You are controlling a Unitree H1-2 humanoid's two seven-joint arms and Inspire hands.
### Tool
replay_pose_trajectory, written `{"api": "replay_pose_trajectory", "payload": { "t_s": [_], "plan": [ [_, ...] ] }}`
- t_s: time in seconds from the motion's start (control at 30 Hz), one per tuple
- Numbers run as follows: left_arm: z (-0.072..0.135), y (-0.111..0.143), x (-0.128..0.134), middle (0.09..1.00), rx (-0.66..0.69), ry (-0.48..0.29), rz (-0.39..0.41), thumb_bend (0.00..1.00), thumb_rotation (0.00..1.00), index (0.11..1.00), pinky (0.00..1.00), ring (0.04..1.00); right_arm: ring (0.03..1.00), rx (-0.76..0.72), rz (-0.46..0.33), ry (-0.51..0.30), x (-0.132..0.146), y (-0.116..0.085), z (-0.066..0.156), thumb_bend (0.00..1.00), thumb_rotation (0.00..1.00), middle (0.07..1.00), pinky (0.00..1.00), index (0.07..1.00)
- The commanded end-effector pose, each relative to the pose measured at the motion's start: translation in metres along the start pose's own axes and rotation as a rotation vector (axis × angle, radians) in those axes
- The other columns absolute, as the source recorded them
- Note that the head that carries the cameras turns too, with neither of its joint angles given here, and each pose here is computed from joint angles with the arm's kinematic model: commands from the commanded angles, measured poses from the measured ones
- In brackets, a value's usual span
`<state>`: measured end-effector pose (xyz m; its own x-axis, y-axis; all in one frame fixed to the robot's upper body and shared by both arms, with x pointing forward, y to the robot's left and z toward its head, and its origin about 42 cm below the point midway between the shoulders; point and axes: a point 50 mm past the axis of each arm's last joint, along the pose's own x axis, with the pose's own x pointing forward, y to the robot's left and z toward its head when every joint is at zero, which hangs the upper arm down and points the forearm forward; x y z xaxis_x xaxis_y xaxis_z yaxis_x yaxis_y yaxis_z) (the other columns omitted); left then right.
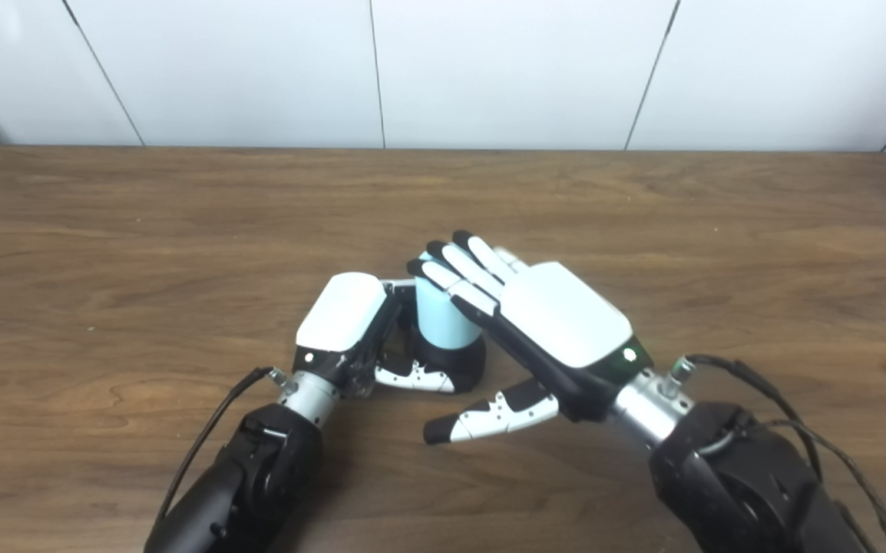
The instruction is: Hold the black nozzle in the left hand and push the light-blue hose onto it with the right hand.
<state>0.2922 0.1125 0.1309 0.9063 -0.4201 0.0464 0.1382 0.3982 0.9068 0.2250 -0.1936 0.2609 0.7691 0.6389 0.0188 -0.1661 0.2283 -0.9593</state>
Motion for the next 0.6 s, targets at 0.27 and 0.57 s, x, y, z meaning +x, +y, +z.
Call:
{"api": "replay_pose_trajectory", "payload": {
  "t_s": [0.27, 0.57],
  "plan": [
    [-0.031, -0.065, -0.049, 0.500, 0.009, 0.174, -0.393, 0.48, 0.00, 0.492, 0.36, 0.477, 1.000, 0.012, 0.212, 0.082, -0.010, 0.016, -0.024, 0.62, 0.88, 0.995, 0.97, 0.946],
    [-0.029, -0.064, -0.051, 0.493, 0.000, 0.169, -0.382, 0.48, 0.00, 0.497, 0.36, 0.480, 1.000, -0.004, 0.200, 0.049, 0.005, 0.004, -0.019, 0.64, 0.93, 0.997, 0.98, 0.959]
  ]
}}
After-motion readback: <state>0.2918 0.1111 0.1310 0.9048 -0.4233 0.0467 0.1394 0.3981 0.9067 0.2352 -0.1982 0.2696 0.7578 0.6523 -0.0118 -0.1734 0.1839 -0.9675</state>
